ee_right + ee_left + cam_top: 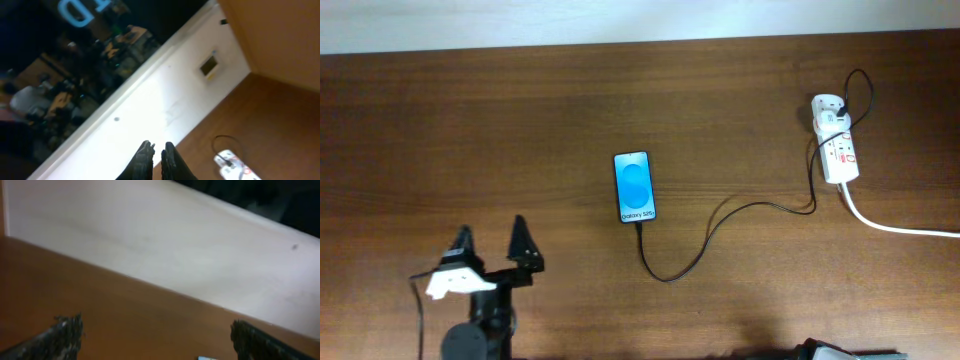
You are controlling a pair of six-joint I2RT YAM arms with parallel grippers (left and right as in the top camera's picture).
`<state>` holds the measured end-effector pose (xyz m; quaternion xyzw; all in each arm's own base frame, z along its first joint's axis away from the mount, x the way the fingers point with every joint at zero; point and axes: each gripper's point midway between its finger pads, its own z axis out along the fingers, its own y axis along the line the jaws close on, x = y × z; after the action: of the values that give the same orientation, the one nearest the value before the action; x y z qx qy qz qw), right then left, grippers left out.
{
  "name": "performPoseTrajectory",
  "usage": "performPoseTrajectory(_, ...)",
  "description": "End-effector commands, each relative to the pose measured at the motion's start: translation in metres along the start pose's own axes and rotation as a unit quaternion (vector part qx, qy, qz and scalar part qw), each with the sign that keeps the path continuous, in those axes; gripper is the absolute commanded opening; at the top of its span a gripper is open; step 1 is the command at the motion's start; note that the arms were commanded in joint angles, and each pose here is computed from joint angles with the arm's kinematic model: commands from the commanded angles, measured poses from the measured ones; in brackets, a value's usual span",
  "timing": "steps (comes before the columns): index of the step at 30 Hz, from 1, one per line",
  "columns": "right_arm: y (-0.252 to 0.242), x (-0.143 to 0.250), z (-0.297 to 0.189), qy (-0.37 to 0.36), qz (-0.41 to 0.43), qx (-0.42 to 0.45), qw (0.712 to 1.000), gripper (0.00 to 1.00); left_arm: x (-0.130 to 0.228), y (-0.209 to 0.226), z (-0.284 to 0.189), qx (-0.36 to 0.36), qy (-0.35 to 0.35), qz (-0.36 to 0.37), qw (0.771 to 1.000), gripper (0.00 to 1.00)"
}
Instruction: Plug charger to phone and switch on socket
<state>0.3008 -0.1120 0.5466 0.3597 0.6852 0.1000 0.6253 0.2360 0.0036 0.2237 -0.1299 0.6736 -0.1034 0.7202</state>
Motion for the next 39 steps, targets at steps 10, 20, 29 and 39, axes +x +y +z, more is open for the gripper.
performPoseTrajectory(10,0.037,0.006,-0.049,0.014,-0.008,-0.098,0.995,0.17,0.062,0.008,0.005,0.016,0.066,0.052,0.996,0.99)
performPoseTrajectory(20,0.048,0.027,-0.131,-0.012,-0.016,-0.170,0.985,0.33,0.068,0.010,0.005,0.015,0.078,0.065,0.995,0.99)
performPoseTrajectory(29,0.058,0.062,-0.213,-0.036,-0.012,-0.343,0.938,0.48,0.068,0.010,0.005,0.015,0.078,0.065,0.995,0.99)
performPoseTrajectory(39,0.049,0.055,-0.269,-0.149,-0.045,-0.430,0.889,0.99,0.068,0.010,0.005,0.015,0.078,0.065,0.995,0.99)
